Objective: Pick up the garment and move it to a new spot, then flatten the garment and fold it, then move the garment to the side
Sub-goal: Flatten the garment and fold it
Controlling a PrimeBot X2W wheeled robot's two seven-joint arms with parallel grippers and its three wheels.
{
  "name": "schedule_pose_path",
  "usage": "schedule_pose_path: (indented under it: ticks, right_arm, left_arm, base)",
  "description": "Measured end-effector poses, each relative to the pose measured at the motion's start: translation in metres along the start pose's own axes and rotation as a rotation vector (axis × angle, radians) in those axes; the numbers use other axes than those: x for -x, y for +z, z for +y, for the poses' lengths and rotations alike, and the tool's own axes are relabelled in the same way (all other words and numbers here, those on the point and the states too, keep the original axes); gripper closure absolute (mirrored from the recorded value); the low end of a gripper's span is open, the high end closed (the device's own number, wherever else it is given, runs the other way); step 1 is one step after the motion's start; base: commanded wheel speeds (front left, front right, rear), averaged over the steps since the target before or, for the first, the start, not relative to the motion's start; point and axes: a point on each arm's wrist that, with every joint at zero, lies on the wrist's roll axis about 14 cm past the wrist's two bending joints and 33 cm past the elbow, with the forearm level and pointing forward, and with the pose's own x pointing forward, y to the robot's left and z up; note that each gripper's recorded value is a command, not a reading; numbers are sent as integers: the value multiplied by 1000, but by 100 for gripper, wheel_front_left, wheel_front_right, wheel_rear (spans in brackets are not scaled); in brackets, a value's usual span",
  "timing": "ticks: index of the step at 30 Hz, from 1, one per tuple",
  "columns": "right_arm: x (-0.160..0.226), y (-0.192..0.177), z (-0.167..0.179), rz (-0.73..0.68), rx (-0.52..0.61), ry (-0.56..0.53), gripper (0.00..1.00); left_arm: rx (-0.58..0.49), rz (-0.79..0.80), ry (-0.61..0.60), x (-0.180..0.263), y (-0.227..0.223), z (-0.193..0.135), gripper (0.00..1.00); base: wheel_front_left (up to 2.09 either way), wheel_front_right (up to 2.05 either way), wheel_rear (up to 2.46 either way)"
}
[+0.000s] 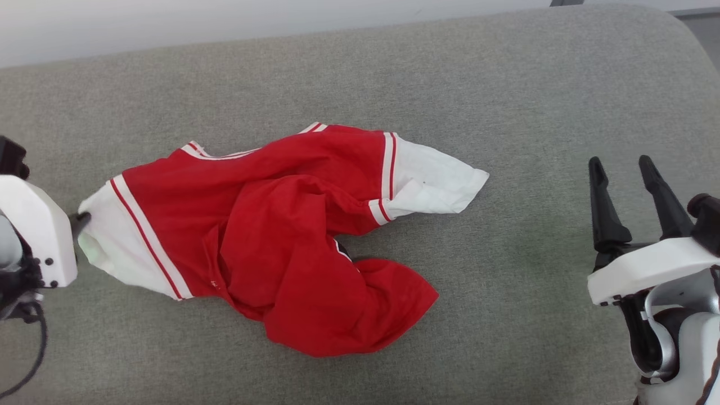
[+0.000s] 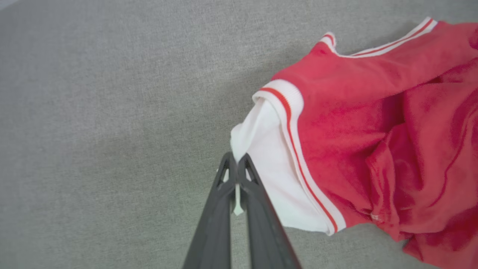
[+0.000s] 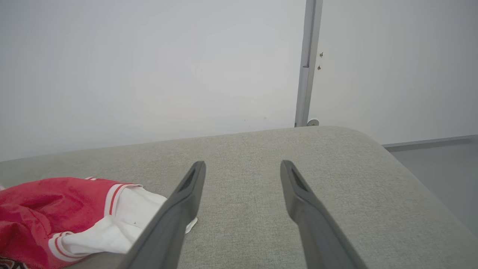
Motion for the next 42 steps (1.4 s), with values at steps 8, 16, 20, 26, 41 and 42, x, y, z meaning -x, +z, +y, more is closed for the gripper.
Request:
schedule_pose_path:
  ticks: [8,16,20,26,41,42]
  right_arm:
    - [-4,-7,7,25,-3,19,0]
    - [-2,-7,6,28,-1,18,0]
    - [-3,-4,7,25,4,19,0]
    - [-7,-10,12,52,14,33,0]
    - [-27,-38,39,197,62,141,0]
    - [-29,-43,42,222,72,158,0]
  left_arm:
    - [73,79,-17,-20,-27,0,100]
    - [75,98,-18,-25,-20,2,0]
    - [89,167,1,-23,-27,7,0]
    - [70,228,58,-28,-37,22,0]
    - [162,278,49,-64,-61,20,100]
    - [168,274,51,-65,-60,22,100]
  base:
    - [0,0,0]
    - [0,0,0]
    - [0,0,0]
    - [0,0,0]
    - [0,0,0]
    - [0,0,0]
